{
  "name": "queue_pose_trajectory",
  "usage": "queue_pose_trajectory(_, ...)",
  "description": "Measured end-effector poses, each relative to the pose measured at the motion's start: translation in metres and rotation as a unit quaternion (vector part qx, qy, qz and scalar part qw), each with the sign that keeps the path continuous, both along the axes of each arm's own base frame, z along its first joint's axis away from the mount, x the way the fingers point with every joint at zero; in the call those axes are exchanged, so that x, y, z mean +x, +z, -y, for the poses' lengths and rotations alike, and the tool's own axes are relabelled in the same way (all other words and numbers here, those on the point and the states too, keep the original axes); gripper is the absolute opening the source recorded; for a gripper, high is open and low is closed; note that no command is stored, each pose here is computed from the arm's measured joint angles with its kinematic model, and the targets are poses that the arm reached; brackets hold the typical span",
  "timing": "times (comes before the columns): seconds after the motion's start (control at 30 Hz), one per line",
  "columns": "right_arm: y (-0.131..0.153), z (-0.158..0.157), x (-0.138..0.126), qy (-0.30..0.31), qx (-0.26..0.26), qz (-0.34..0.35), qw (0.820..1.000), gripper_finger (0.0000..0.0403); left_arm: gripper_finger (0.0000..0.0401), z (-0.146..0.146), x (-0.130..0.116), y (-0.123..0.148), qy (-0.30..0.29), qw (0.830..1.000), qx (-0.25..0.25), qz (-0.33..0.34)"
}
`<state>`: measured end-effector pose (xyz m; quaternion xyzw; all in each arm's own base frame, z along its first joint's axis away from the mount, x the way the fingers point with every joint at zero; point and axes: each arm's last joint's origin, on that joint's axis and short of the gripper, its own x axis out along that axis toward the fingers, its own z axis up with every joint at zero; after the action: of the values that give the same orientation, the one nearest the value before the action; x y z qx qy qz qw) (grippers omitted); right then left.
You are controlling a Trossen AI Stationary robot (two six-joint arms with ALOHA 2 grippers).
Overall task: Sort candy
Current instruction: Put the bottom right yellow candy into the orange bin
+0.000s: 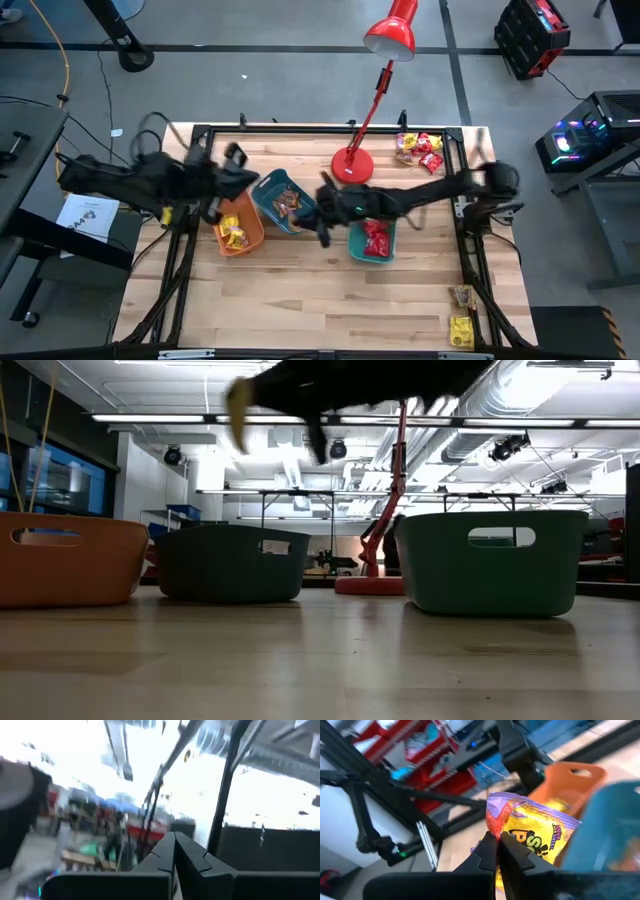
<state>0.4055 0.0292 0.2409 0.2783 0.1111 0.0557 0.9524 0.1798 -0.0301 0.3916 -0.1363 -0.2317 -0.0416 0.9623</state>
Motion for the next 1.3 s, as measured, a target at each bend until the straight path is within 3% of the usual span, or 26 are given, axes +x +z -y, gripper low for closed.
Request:
queue_pose_trajectory(0.13, -0.010, 0.009, 0.049, 0.043, 0.010, 0.028, 0.999, 0.0000, 0.0000, -0.005, -0.014, 0.007, 0.043, 0.999, 0.002, 0.015)
queue_pose_trajectory(0.33, -0.018, 0.008, 0.117, 0.076, -0.002, 0.057, 0.995, 0.0000, 0.0000, -0.006, -0.013, 0.004, 0.066, 0.998, -0.005, -0.002)
queue_pose_trajectory(0.5, -0.041, 0.013, 0.157, 0.060, 0.036, -0.006, 0.998, 0.0004, 0.0000, -0.005, -0.010, 0.002, 0.064, 0.998, -0.007, -0.007)
queue_pose_trajectory(0.63, -0.050, 0.014, 0.172, 0.074, 0.044, -0.058, 0.995, 0.0049, 0.0000, -0.005, -0.010, 0.002, 0.064, 0.998, -0.006, -0.008)
queue_pose_trajectory(0.83, -0.024, 0.017, 0.168, 0.077, -0.046, -0.117, 0.989, 0.0148, 0.0000, -0.005, -0.009, 0.001, 0.059, 0.998, -0.003, -0.015)
queue_pose_trajectory(1.0, -0.011, 0.029, 0.143, 0.119, -0.102, -0.227, 0.961, 0.0184, 0.0000, -0.004, -0.009, 0.001, 0.051, 0.999, 0.002, -0.016)
queue_pose_trajectory(1.07, -0.006, 0.026, 0.124, 0.147, -0.127, -0.286, 0.938, 0.0184, 0.0000, -0.004, -0.009, 0.001, 0.051, 0.999, 0.002, -0.016)
queue_pose_trajectory(1.17, 0.001, 0.013, 0.090, 0.200, -0.161, -0.380, 0.889, 0.0183, 0.0000, -0.004, -0.010, 0.001, 0.054, 0.998, 0.006, -0.015)
queue_pose_trajectory(1.3, 0.013, -0.008, 0.045, 0.243, -0.163, -0.459, 0.839, 0.0183, 0.0000, -0.004, -0.009, 0.001, 0.059, 0.998, 0.018, -0.017)
